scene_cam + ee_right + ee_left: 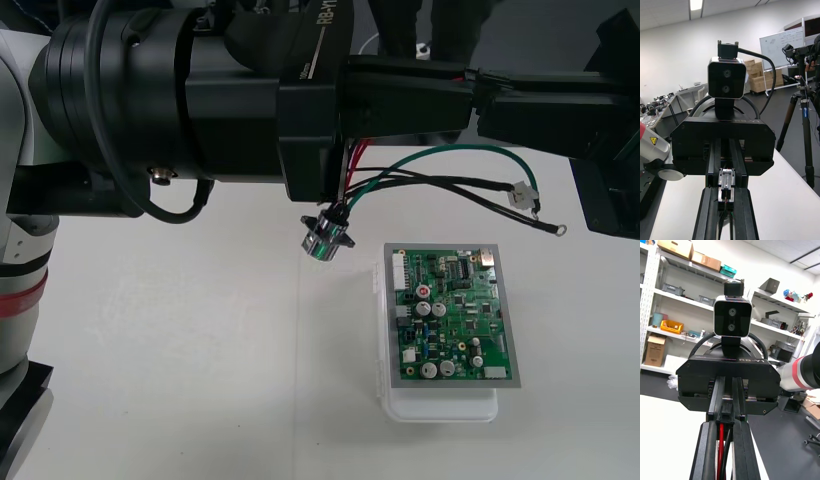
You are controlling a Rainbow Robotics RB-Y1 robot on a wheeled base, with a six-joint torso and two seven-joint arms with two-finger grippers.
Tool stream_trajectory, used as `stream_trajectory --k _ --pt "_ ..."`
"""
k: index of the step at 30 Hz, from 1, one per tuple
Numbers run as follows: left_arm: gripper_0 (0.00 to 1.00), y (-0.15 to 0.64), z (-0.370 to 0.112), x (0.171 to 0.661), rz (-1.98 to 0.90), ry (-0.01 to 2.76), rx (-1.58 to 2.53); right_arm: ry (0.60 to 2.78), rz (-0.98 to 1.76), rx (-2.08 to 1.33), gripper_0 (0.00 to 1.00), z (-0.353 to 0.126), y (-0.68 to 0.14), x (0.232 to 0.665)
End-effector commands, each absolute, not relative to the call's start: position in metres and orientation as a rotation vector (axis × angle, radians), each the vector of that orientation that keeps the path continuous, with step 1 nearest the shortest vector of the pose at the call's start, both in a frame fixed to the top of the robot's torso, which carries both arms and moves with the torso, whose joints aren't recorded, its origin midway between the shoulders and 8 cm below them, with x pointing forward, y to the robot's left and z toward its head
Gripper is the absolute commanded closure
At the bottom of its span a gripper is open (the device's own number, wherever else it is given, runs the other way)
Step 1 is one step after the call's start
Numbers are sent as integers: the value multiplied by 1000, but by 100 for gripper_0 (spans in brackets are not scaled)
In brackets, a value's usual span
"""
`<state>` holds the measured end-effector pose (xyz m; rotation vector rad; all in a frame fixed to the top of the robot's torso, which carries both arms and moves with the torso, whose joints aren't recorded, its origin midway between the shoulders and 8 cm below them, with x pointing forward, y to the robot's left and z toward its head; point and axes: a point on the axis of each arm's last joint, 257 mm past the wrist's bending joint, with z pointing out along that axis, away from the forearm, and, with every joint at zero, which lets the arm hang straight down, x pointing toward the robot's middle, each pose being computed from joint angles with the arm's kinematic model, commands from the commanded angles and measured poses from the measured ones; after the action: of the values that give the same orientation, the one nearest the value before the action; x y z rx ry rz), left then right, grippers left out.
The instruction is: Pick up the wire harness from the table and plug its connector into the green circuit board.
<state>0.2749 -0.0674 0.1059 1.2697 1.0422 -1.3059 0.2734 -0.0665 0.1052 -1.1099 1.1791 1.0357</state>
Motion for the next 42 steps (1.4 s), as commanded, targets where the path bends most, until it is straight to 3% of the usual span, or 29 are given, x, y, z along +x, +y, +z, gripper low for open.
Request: stream_trajectory --k 1,11,13,14,15,17,18,29,42 --pt "100 -75 130 267 -1261 908 1273 1186 1073 -1107 100 110 -61 268" --pt "100 -73 131 268 -1244 893 1272 1189 1069 -1103 100 110 -62 270" --pt "100 -72 131 269 -1242 891 1270 1189 1066 -1101 70 110 -63 272" --pt "100 -71 132 269 -1239 889 1270 1190 1067 -1101 44 110 -63 272" --pt "100 -70 132 269 -1239 888 1266 1190 1065 -1099 27 110 -63 273" --pt "100 -70 132 269 -1239 885 1268 1190 1064 -1097 6 110 -64 274" --pt "100 -69 133 270 -1237 884 1265 1191 1064 -1095 2 110 -64 275" --pt "100 -61 116 278 -1203 914 1261 1195 1058 -1092 1 109 -66 278" --pt "100 -30 58 298 -1119 971 1224 1290 996 -1172 0 84 -96 287"
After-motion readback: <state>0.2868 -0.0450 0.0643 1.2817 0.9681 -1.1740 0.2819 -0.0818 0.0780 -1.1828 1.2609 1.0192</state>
